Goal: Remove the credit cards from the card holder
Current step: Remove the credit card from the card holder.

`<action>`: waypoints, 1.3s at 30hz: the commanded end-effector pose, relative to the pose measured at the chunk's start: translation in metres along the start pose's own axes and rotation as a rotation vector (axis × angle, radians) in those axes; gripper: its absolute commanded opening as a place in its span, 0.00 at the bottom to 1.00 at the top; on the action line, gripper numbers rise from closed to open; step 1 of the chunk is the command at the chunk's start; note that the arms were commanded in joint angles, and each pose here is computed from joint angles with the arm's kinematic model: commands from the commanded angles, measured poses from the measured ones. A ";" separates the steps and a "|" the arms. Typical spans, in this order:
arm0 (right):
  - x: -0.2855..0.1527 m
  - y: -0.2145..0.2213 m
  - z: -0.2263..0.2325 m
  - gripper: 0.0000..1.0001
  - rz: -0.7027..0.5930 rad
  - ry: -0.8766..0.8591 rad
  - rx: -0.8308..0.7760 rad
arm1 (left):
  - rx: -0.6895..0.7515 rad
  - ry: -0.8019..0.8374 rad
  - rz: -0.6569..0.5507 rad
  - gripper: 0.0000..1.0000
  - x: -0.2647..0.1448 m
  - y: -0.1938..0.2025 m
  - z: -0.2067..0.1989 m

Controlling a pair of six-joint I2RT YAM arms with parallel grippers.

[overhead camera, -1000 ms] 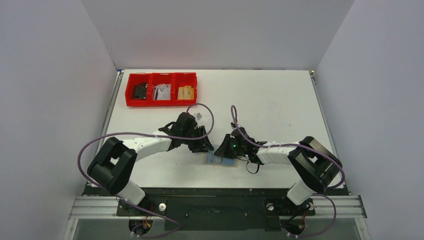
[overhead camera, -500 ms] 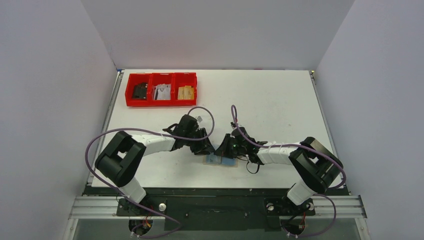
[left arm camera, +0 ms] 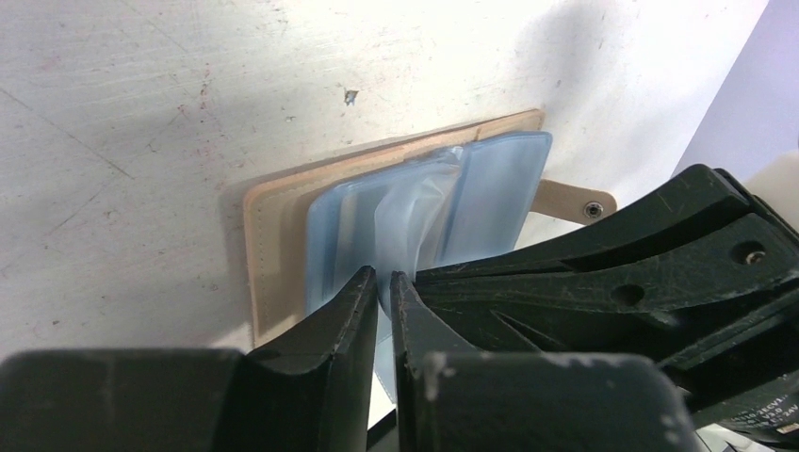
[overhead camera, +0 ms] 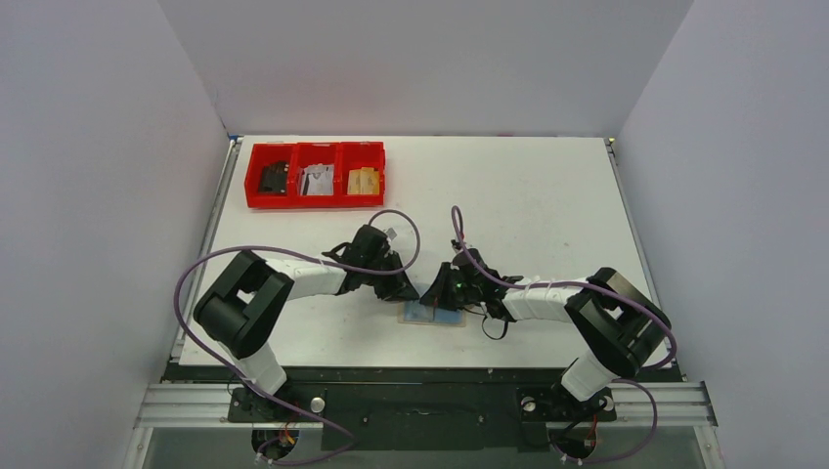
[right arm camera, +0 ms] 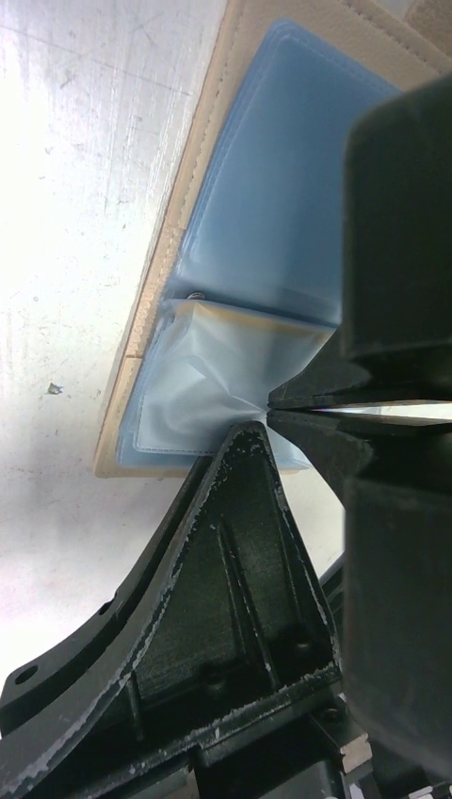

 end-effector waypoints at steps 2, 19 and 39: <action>-0.010 -0.012 0.027 0.05 -0.051 -0.075 -0.041 | 0.024 0.019 -0.024 0.03 0.003 -0.005 -0.004; -0.048 -0.027 0.021 0.44 -0.192 0.075 -0.070 | 0.083 0.001 -0.057 0.00 -0.017 -0.009 -0.022; -0.087 -0.040 0.016 0.45 -0.331 0.163 -0.079 | 0.191 0.080 -0.028 0.31 -0.003 -0.006 -0.070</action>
Point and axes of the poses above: each gripper's point midway between its finger pads, its own x axis out along the fingers, its own z axis along the line the jaws close on, y = z × x, the point moved 6 cm from there along -x, back along the fingers, and after that the axes turned 15 degrees about x, right-handed, at the moved point
